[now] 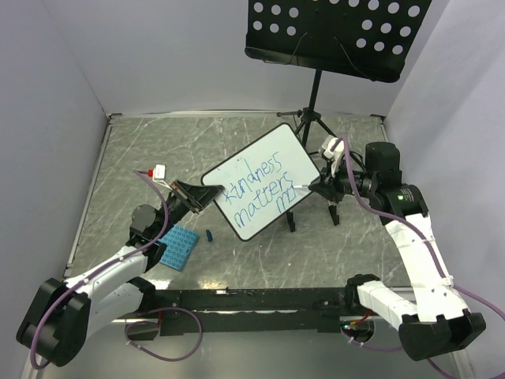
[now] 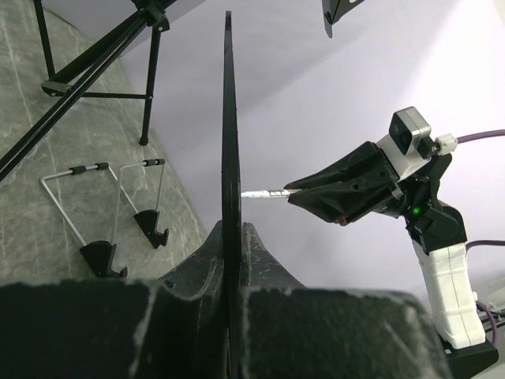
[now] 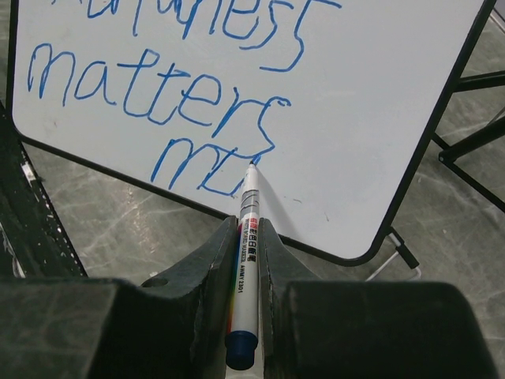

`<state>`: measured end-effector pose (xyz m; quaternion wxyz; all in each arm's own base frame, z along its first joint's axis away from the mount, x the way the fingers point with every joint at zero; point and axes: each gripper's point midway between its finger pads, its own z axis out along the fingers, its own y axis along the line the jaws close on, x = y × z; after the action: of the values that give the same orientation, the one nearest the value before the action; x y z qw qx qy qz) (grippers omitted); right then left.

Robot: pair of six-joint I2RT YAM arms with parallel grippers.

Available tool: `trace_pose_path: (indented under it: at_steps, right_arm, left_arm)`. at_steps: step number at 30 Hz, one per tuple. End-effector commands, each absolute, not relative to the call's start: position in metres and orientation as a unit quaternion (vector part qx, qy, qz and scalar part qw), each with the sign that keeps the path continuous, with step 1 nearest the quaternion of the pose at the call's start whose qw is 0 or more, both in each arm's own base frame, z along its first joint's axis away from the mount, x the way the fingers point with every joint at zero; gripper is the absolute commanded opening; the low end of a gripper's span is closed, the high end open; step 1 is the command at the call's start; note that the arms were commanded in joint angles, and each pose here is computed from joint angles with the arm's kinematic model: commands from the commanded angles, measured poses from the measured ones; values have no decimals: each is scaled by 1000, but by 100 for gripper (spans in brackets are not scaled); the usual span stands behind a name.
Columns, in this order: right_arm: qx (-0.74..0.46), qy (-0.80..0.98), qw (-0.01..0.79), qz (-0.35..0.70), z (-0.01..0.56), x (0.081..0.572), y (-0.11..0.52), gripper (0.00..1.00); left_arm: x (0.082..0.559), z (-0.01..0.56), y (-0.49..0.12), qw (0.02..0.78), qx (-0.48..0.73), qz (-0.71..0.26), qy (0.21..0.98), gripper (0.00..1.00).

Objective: Write a sentence on the whiteboard

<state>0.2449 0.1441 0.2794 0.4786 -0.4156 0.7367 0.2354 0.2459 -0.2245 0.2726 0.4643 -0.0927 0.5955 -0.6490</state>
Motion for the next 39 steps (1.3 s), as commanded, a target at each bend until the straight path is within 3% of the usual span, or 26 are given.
trace_pose_path:
  at_steps: [1,29,39]
  right_arm:
    - [-424,735,473,236,274,233,142,0]
    - [-409,750,476,208,271,235,127,0]
    - [-403,715,526,221,321,240,136,0]
  left_arm:
    - [229,339,-215,509,-60,-698,500,1]
    - [224,340,-209,516,-61,-694,499,1]
    - [228,327,-210,513,-63,-684,515,1]
